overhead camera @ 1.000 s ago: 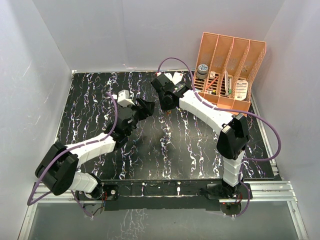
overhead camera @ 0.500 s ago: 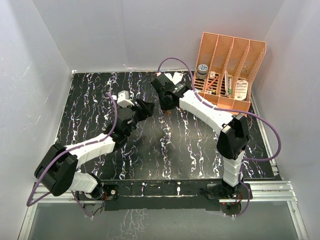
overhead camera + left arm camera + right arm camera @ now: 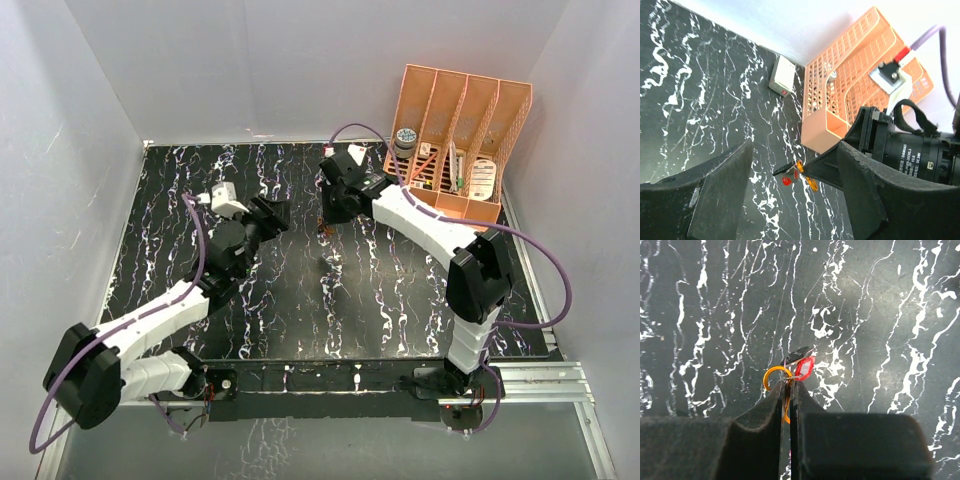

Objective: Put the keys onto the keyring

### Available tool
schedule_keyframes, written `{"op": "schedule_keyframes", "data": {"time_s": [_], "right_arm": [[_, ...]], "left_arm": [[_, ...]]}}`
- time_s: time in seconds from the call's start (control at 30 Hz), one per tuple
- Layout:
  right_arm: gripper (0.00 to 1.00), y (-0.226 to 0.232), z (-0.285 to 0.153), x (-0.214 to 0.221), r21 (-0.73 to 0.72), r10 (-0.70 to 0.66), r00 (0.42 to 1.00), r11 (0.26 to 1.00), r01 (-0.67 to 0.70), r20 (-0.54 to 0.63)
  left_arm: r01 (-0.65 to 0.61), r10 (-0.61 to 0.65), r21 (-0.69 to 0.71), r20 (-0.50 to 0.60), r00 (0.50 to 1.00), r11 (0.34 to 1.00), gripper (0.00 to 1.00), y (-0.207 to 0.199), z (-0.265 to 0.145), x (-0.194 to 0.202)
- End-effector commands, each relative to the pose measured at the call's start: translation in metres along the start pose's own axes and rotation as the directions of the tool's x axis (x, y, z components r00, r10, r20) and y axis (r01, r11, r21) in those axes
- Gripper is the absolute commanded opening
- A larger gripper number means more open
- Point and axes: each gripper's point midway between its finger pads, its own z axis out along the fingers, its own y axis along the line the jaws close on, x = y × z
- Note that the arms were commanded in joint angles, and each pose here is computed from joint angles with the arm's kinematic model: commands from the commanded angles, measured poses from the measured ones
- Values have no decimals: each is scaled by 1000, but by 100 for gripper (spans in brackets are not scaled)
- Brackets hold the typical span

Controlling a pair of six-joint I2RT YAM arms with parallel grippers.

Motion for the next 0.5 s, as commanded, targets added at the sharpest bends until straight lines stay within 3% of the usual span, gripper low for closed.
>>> {"op": "schedule_keyframes", "data": {"time_s": [0.0, 0.1, 0.23, 0.47], "right_arm": [[0, 31, -26, -41, -234, 135, 981, 967, -99, 140], [0, 38, -37, -46, -363, 231, 960, 918, -161, 157], [0, 46, -46, -49, -559, 369, 923, 790, -250, 108], [0, 47, -53, -49, -698, 473, 881, 640, -323, 26]], "left_arm": [[-30, 34, -65, 64, 997, 997, 66, 9, -12, -29], [-34, 40, -71, 78, 996, 997, 67, 8, -19, -39], [-45, 51, -75, 83, 995, 996, 67, 6, -25, -48], [-61, 65, -59, 70, 995, 996, 68, 1, -23, -48]]}}
